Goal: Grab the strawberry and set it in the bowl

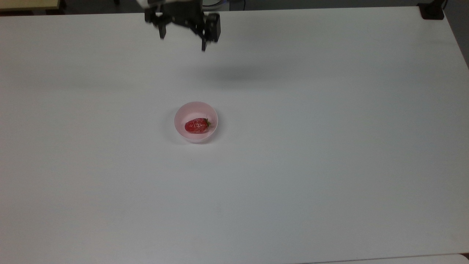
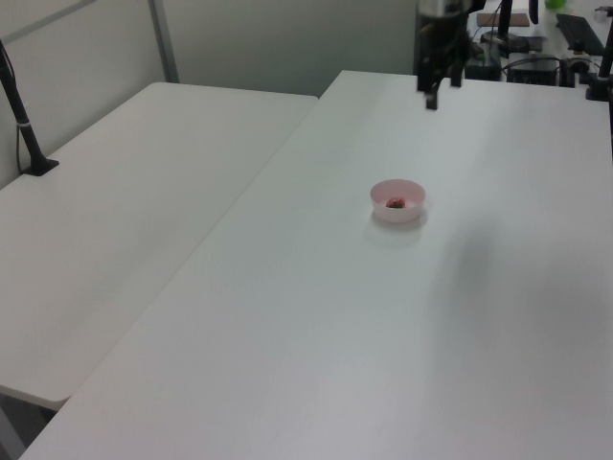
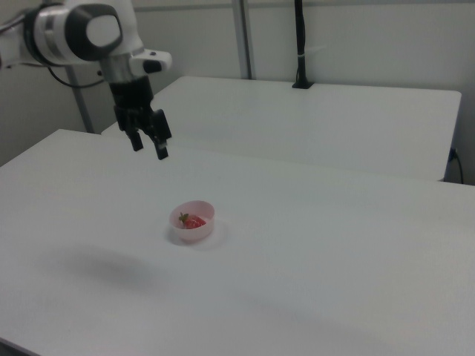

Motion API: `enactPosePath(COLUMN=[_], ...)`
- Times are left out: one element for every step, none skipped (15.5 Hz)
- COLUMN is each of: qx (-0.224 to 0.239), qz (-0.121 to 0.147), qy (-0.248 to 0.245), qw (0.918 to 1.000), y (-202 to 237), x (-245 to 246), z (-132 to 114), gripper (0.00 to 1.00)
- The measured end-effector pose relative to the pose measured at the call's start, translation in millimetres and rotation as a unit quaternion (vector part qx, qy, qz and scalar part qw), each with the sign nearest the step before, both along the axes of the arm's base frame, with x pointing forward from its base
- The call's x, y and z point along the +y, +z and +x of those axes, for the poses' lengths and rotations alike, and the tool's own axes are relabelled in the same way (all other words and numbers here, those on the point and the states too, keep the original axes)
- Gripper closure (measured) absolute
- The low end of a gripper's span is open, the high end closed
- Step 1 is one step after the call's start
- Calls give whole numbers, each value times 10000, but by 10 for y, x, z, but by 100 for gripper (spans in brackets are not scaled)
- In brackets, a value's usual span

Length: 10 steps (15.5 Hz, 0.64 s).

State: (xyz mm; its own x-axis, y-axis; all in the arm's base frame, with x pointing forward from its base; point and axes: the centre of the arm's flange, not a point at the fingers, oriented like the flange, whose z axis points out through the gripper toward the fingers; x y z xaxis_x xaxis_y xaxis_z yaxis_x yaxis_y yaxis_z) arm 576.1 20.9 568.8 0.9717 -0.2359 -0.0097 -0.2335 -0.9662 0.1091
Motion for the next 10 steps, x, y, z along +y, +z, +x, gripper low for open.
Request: enactPosePath(qx=[-25,-68,-112,-124,-166,-253,-342,-402,-448,-464], qz=[54,85,92,94,98,101,99,116,193,220], qy=[-19,-24,21,157,341,496,607,674,708,697], qw=[10000,9999,9999,9998,9992,9984,9975,9968,9963,9962], y=[120,211,278,313,339,354,358,355,349,352], x=[6,9,5,-8,-34,-77,-140,-208,-274,-303], z=[-92,-169,-235,-280,-296,-283,-257,-237,-223,-221], gripper=[0,0,0,0,0,0,0,0,0,0])
